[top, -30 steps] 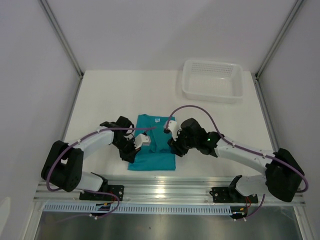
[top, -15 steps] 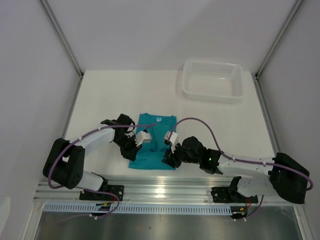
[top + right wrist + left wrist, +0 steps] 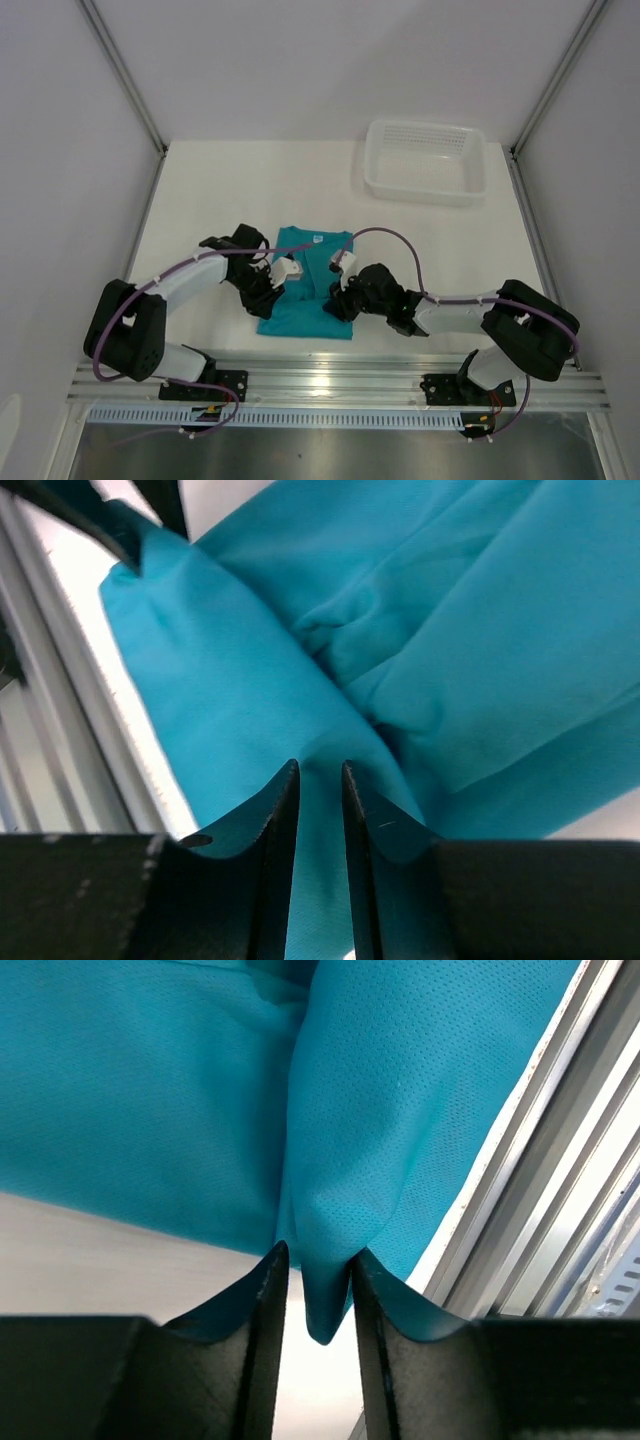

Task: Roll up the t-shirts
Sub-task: Roll the tshirt

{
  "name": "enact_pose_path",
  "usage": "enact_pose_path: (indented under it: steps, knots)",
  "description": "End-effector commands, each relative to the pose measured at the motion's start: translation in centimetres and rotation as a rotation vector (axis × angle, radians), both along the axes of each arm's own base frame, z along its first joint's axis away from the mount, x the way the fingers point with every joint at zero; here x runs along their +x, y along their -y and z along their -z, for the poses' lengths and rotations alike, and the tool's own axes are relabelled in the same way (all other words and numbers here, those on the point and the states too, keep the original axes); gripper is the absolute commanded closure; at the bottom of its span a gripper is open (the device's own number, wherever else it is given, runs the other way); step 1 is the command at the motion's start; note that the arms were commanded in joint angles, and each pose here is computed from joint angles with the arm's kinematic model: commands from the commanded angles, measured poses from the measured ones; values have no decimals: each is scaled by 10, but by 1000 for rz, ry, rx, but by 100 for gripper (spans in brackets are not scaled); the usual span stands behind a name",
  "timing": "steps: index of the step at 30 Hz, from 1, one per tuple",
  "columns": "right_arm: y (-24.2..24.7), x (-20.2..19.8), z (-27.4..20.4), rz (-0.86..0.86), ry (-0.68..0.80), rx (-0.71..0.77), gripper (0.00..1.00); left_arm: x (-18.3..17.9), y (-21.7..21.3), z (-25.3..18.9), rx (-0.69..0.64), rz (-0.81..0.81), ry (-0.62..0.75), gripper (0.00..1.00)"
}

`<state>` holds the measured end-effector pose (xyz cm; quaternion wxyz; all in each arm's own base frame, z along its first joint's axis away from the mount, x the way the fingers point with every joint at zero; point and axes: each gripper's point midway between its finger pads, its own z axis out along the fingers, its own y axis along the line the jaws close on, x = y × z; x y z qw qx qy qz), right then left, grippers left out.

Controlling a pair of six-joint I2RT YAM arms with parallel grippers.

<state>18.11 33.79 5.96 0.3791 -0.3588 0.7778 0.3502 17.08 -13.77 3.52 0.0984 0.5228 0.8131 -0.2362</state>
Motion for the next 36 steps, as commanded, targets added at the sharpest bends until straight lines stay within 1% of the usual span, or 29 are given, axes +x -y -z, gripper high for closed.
enact_pose_path:
  steps: [1,6,10,12,14,18,20,21,22,23,25,28,33,36]
  knots:
    - [-5,12,-4,34,-4,49,73,23,4,-22,-30,-28,114,64]
    - [-7,14,3,62,-28,50,74,28,6,-37,-49,-41,161,59]
    - [-2,18,12,99,-38,19,75,32,4,-46,-50,-52,212,58]
    - [1,21,14,127,-38,10,75,39,2,-53,-46,-75,263,59]
    - [3,24,14,149,-38,5,75,42,3,-68,-74,-83,324,62]
    - [5,25,14,171,-42,3,75,26,9,-85,-138,-68,347,70]
    - [4,25,13,170,-39,2,75,16,9,-79,-129,-39,328,80]
    - [5,25,14,170,-39,-3,75,6,6,-63,-103,-14,285,83]
    - [5,25,14,172,-36,-5,75,4,4,-55,-79,-7,270,89]
    - [4,26,14,174,-35,-4,75,-1,2,-45,-58,13,248,90]
    - [4,26,14,175,-35,-7,75,-6,-1,-27,-13,30,182,91]
    - [2,26,13,171,-32,-9,75,-1,3,-16,-4,29,155,91]
    - [2,24,17,165,-32,-25,75,18,11,-14,-9,5,176,91]
    - [4,24,20,170,-31,-39,75,24,14,-13,-8,1,171,90]
